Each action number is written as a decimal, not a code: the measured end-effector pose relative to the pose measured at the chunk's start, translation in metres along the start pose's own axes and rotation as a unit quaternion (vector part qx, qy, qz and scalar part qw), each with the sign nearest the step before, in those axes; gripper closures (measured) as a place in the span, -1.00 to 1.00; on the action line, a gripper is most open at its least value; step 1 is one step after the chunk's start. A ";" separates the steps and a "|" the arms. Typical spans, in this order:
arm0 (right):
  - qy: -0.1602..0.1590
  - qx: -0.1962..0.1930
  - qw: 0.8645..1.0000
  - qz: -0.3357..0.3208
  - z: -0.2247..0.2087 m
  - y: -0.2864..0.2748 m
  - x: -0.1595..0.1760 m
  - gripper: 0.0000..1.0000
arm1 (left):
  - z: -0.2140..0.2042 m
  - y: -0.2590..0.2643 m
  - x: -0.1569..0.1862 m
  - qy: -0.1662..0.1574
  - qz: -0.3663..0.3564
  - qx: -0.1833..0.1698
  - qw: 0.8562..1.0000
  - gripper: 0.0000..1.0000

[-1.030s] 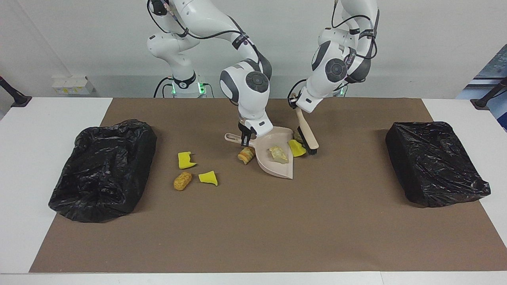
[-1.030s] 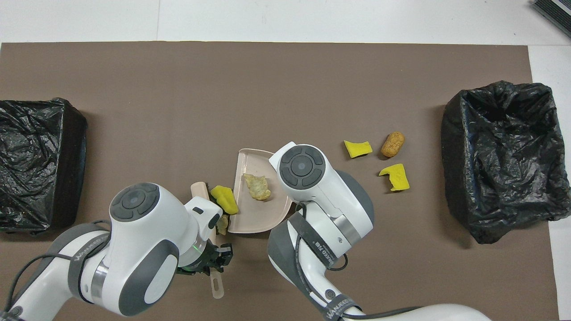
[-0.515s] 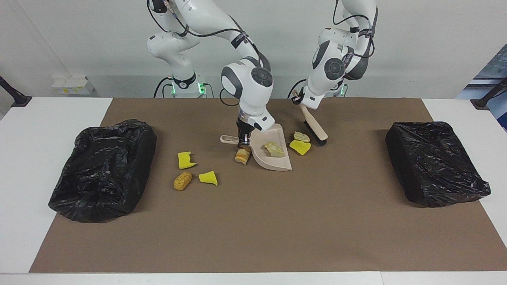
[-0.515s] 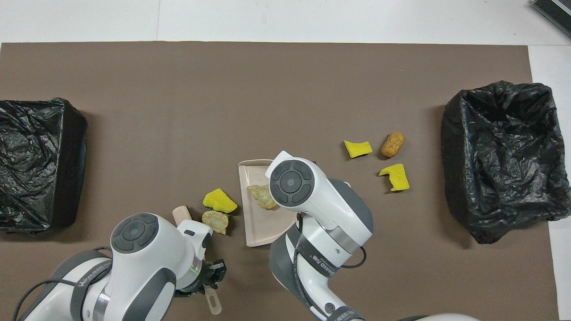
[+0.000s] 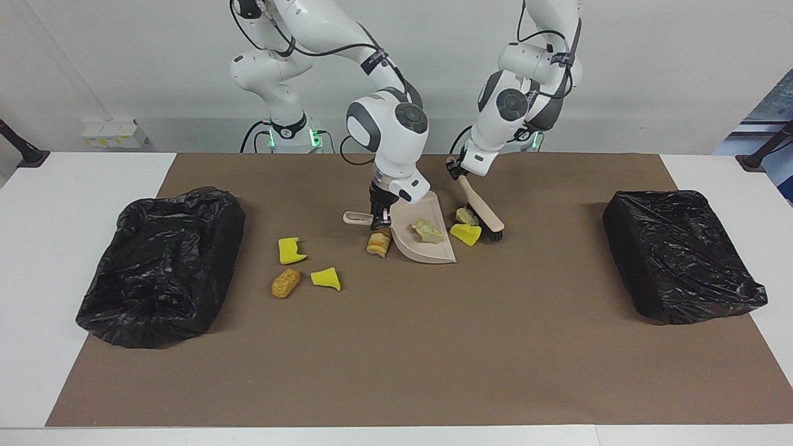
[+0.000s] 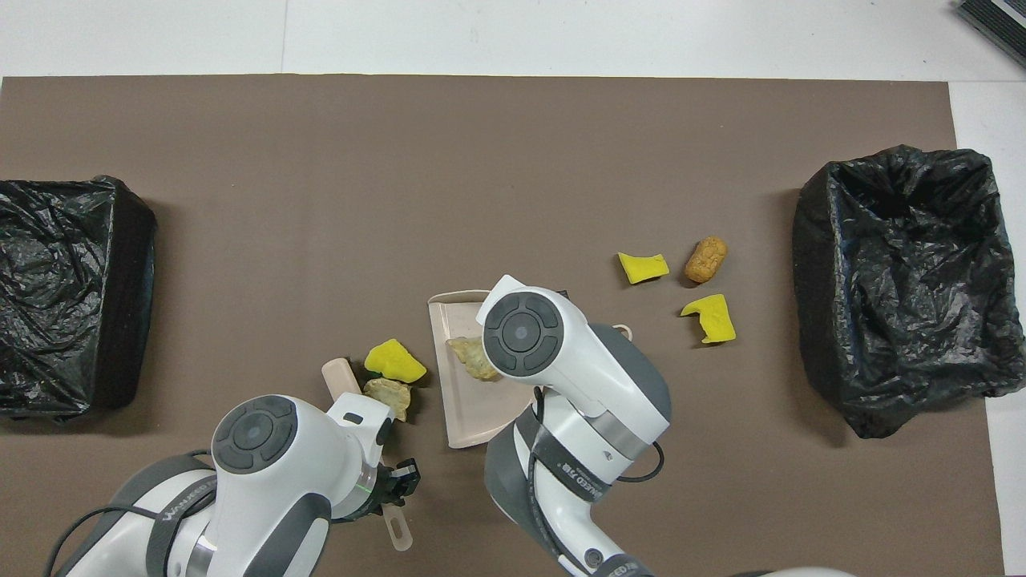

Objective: Sweep and dump trash in bin
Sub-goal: 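Sweep the remaining pieces into the dustpan with the left gripper, then carry the loaded dustpan with the right gripper to the nearby bin, then tip the dustpan with the right gripper to dump pieces into bin, then bring the empty dustpan back with the right gripper toward the center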

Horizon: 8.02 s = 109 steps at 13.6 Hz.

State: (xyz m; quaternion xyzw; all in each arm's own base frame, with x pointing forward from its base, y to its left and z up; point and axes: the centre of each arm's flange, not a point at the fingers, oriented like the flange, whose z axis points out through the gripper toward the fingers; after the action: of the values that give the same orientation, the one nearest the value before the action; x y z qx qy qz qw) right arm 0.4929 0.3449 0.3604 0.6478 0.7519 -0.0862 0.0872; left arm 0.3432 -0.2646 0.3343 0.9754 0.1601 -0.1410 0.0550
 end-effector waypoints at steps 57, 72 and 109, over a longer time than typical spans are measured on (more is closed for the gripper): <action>-0.308 0.054 0.949 0.041 -0.021 -0.031 -0.623 0.37 | 0.026 0.022 -0.135 -0.058 0.147 0.060 0.986 0.47; -0.203 -0.025 0.978 0.030 -0.063 0.006 -0.524 0.37 | 0.011 0.032 -0.104 -0.040 0.149 0.042 0.987 -1.00; 0.028 0.164 0.633 0.756 -0.021 0.096 0.070 0.37 | -0.420 -0.126 0.105 0.137 0.274 0.046 0.951 -1.00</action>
State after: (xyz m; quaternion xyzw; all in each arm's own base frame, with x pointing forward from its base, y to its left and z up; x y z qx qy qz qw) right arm 0.5773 0.4309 0.3626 0.9952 -0.0257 -0.0938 -0.0074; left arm 0.5048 -0.0505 0.6962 0.9932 -0.1140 0.0069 0.0246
